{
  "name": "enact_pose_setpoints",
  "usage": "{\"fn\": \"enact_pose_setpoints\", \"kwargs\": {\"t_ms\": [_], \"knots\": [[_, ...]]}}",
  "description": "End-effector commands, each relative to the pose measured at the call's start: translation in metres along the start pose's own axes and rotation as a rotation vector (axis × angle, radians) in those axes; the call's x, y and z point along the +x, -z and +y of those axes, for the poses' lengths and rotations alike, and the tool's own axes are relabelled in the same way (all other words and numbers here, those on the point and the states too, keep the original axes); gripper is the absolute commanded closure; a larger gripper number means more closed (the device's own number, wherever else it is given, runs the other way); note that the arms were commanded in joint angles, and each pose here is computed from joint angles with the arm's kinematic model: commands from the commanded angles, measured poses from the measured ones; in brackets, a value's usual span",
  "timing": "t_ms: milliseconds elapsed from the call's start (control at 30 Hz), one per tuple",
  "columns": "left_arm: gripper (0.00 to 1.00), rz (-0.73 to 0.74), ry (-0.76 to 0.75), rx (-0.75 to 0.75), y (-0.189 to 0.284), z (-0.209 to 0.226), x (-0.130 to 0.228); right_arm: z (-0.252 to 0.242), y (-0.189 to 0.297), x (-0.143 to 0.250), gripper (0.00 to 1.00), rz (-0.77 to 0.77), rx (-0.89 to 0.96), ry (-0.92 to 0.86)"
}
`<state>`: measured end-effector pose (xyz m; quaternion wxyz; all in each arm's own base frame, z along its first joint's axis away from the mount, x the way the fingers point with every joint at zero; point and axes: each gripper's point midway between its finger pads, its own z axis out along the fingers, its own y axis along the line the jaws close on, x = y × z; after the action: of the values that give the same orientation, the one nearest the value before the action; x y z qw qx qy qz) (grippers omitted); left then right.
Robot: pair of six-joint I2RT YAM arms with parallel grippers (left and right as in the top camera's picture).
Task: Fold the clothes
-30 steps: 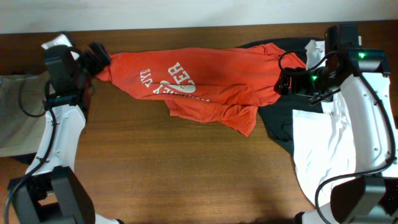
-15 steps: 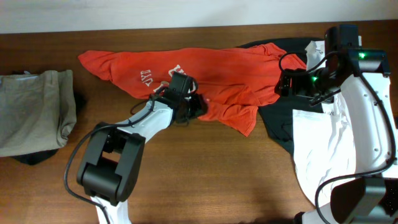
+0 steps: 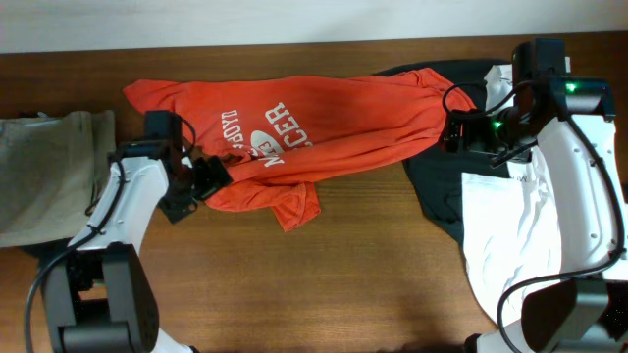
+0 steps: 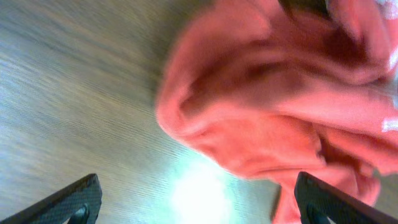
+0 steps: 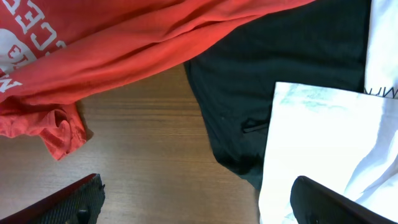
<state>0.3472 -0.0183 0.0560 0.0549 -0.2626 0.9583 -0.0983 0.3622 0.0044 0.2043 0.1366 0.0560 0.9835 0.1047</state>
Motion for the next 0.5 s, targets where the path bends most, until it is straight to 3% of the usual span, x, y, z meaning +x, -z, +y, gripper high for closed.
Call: {"fn": "enact_pose_setpoints", "kwargs": {"t_ms": [0,67,133,267,333,367,467], "knots": [[0.01,0.073,-0.082,0.049,-0.002,-0.026,0.029,-0.004,0.000,-0.002,0.01,-0.003,0.017,-0.010],[0.01,0.080,-0.079,0.056,-0.013,-0.045,0.046,-0.004,0.000,-0.002,0.01,-0.002,0.017,-0.010],[0.01,0.100,0.075,0.050,-0.031,-0.054,0.068,-0.004,0.000,0.000,0.01,0.005,0.017,-0.011],[0.02,-0.008,0.180,0.152,-0.057,-0.079,0.065,-0.004,0.000,0.000,0.01,0.005,0.017,-0.011],[0.11,-0.124,0.174,0.162,-0.057,-0.084,0.045,-0.004,0.000,0.001,0.01,0.009,0.017,-0.012],[0.22,-0.134,0.174,0.159,-0.056,-0.083,0.043,-0.004,0.000,0.002,0.01,0.012,0.018,-0.013],[0.38,-0.207,0.183,0.112,-0.057,-0.074,0.031,-0.004,0.000,0.002,0.01,0.012,0.017,-0.013]]}}
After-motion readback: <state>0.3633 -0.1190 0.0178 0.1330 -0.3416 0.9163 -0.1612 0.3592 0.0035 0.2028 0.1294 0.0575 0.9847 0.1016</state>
